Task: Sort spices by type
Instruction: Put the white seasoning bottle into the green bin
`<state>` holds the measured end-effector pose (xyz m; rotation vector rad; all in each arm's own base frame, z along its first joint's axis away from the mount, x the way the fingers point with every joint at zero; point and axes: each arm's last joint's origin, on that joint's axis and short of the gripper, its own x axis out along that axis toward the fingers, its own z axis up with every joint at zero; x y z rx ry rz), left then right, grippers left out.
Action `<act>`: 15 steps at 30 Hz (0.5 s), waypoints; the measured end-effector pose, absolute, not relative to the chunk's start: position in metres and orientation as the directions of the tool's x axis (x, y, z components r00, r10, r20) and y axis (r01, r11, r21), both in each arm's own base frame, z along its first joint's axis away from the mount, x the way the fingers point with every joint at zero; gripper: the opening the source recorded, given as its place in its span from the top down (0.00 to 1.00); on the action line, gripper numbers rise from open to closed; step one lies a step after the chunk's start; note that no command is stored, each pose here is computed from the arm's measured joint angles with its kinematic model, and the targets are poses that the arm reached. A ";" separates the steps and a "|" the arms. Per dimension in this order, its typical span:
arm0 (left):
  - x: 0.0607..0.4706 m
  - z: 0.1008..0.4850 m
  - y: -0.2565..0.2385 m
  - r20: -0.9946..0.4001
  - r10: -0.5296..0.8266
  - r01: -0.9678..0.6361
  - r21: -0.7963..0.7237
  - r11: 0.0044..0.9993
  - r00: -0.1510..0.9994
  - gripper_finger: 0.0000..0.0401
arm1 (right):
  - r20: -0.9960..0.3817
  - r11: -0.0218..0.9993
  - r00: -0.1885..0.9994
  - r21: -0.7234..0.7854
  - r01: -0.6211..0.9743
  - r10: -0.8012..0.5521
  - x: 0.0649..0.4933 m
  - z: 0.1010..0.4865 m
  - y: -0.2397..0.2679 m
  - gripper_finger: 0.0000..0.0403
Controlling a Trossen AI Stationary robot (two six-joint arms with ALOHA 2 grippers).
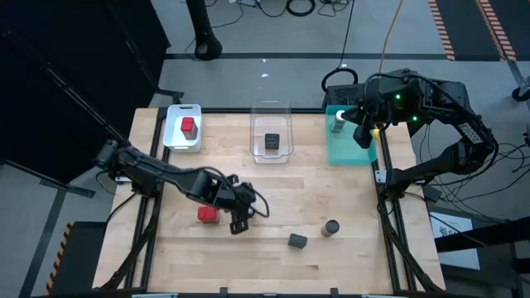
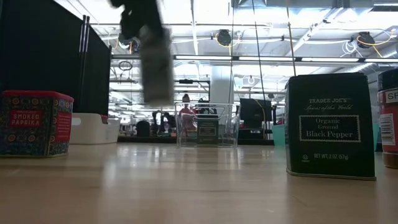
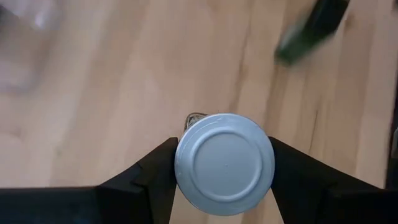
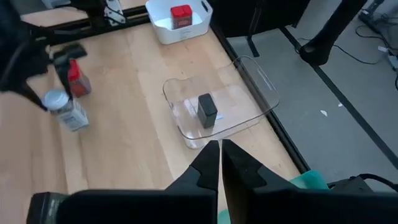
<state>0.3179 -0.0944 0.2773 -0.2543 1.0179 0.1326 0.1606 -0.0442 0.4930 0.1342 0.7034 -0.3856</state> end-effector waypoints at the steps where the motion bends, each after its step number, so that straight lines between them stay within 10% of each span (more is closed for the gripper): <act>1: 0.318 0.286 -0.090 -0.837 0.005 -0.239 -0.151 0.959 0.548 0.47 | -0.654 0.930 0.702 -0.006 0.367 -0.281 0.161 0.493 -0.043 1.00; 15: 0.340 0.388 -0.028 -0.485 0.181 -0.303 -0.186 0.935 0.856 0.47 | -0.684 0.988 0.719 -0.014 0.153 -0.121 0.152 0.492 -0.017 1.00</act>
